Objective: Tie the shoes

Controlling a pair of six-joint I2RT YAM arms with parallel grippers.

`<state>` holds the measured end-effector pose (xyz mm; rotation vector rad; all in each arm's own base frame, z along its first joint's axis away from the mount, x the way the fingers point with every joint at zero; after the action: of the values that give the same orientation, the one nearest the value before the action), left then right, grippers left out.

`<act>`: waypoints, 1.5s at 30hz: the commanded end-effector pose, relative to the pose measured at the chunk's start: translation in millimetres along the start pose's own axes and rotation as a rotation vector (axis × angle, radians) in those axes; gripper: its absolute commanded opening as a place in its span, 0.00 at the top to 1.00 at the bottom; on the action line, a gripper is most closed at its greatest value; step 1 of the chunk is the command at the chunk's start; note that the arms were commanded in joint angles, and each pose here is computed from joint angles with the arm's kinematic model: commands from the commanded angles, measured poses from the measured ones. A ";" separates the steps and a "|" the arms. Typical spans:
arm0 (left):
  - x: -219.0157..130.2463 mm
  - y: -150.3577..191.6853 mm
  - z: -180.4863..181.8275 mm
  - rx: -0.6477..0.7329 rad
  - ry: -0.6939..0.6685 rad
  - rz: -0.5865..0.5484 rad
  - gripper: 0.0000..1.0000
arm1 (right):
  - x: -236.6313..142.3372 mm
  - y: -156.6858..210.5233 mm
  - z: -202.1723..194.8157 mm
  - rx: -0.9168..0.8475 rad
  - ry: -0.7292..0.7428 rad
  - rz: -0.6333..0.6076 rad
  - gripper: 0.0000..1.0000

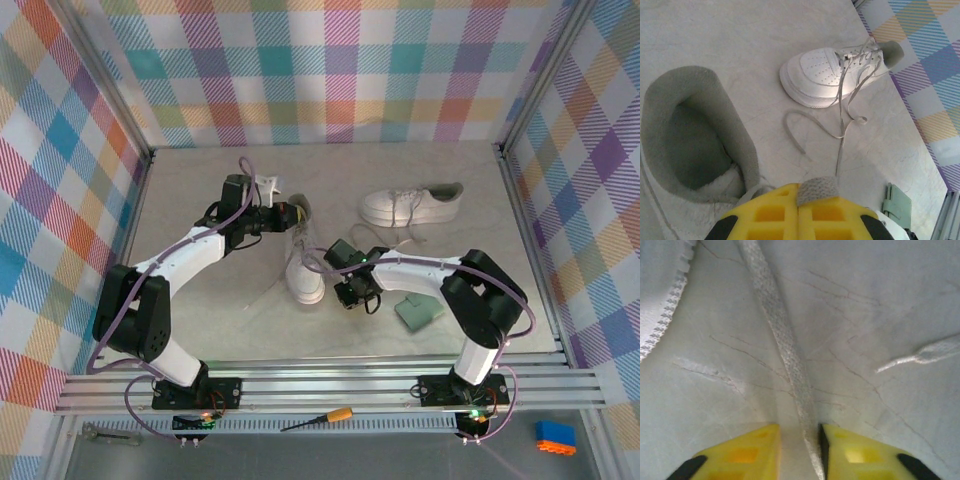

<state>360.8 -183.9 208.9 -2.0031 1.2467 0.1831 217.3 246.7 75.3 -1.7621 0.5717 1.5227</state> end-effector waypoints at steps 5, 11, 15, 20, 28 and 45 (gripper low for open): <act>-15.3 -6.7 -13.8 0.011 0.028 -0.083 1.00 | -37.8 -4.0 -3.9 0.051 0.069 -0.119 1.00; -13.4 -1.5 -8.5 -0.003 0.038 -0.091 1.00 | -89.5 -9.3 -23.5 0.124 0.180 -0.283 1.00; -9.6 1.7 -8.6 -0.017 0.077 -0.074 1.00 | -111.6 -9.1 -39.5 0.179 0.277 -0.321 1.00; -4.2 5.9 -19.4 -0.015 0.173 -0.023 1.00 | -134.4 -6.0 -53.7 0.264 0.344 -0.380 1.00; 2.0 19.2 -37.7 0.010 0.248 0.047 1.00 | -148.4 6.6 -56.1 0.281 0.313 -0.471 1.00; 3.1 18.2 -8.2 -0.070 -0.053 -0.063 1.00 | -140.3 -68.2 -71.7 0.327 0.172 -0.550 1.00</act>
<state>343.5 -202.5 198.0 -2.0593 1.2499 0.2096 261.0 201.3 201.6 -1.7163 0.4993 0.8809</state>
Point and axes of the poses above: each hand's point on the last joint's axis, 136 mm out from that joint toward the fingers, its own x axis out along the fingers, its own z axis along the line the jaws close on, y = z × x, the point moved 6 cm from there along -x, back along the fingers, and after that the axes turned 12 degrees about -x, right-handed, at the moved point
